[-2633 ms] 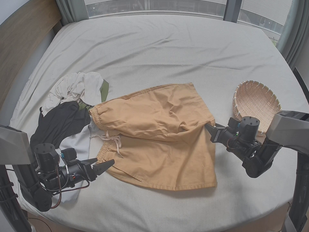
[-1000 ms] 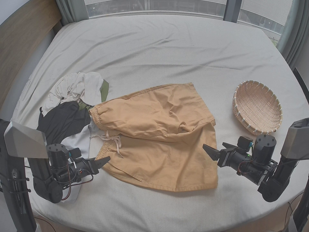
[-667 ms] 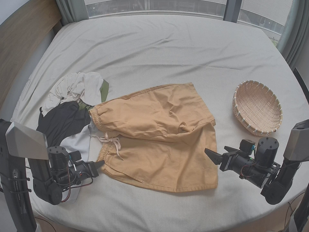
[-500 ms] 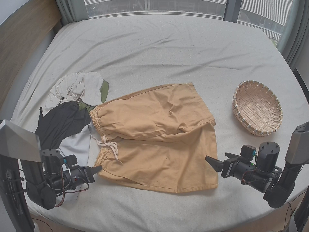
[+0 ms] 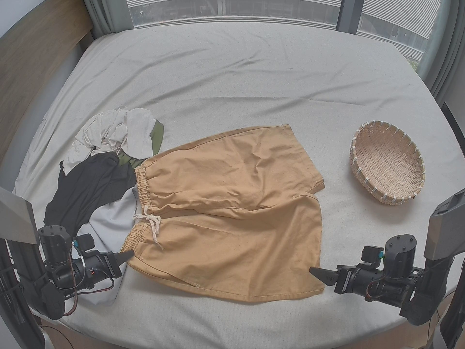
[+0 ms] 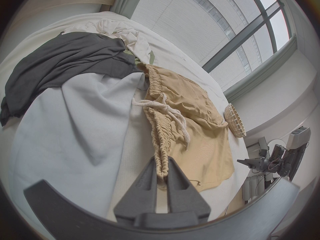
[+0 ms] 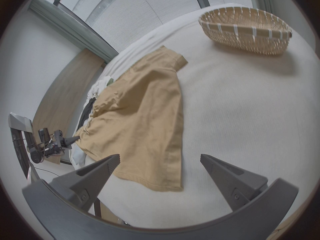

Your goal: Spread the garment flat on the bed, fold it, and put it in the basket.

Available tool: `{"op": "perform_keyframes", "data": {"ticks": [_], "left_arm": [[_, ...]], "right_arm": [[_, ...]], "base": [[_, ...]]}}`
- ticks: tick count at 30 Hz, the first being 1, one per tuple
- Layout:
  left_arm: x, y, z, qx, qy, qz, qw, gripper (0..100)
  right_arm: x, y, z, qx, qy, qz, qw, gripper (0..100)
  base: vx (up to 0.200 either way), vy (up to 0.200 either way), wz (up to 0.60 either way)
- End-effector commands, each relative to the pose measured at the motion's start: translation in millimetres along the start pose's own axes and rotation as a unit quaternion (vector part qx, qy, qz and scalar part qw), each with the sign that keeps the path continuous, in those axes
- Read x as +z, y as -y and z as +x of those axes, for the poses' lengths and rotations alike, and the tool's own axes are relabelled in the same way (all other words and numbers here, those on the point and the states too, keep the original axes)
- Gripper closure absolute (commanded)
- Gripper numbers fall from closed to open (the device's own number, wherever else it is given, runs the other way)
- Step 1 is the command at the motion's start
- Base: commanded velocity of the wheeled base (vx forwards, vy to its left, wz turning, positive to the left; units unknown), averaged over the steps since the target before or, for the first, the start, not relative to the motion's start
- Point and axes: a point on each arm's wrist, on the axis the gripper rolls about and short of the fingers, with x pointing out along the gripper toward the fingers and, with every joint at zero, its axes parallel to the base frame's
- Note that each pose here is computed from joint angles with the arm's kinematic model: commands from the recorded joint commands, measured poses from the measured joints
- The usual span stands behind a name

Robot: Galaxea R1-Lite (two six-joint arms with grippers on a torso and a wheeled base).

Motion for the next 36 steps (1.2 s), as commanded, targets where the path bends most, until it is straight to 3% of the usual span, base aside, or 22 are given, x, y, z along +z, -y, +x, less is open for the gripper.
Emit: {"op": "perform_keyframes", "data": {"ticks": [1,12,13,24,30,33,36], "left_arm": [[-2,5,1,-0.009,-0.007,0.005,0.9999,100],[-4,7,2,-0.013,-0.012,0.006,0.9998,100],[-5,7,2,-0.012,-0.013,0.005,0.9998,100],[-7,7,1,-0.011,-0.018,0.003,0.9998,100],[-12,12,1,-0.019,-0.031,0.001,0.9993,100],[-17,18,2,-0.030,-0.047,0.004,0.9984,100],[-21,23,2,-0.037,-0.058,-0.003,0.9976,100]], "right_arm": [[-14,6,7,-0.016,-0.037,0.008,0.9991,0],[-31,7,16,-0.021,-0.080,0.016,0.9964,0],[-31,7,19,-0.019,-0.077,0.016,0.9967,100],[-31,8,20,-0.024,-0.076,0.015,0.9967,100],[-5,5,-8,-0.021,-0.013,0.002,0.9997,100],[0,17,-15,-0.056,-0.018,-0.025,0.9979,100],[0,21,-17,-0.067,-0.025,-0.030,0.9970,100]], "base": [[0.000,0.000,0.00],[0.000,0.000,0.00],[0.000,0.000,0.00],[0.000,0.000,0.00],[0.000,0.000,0.00],[0.000,0.000,0.00],[0.000,0.000,0.00]]}}
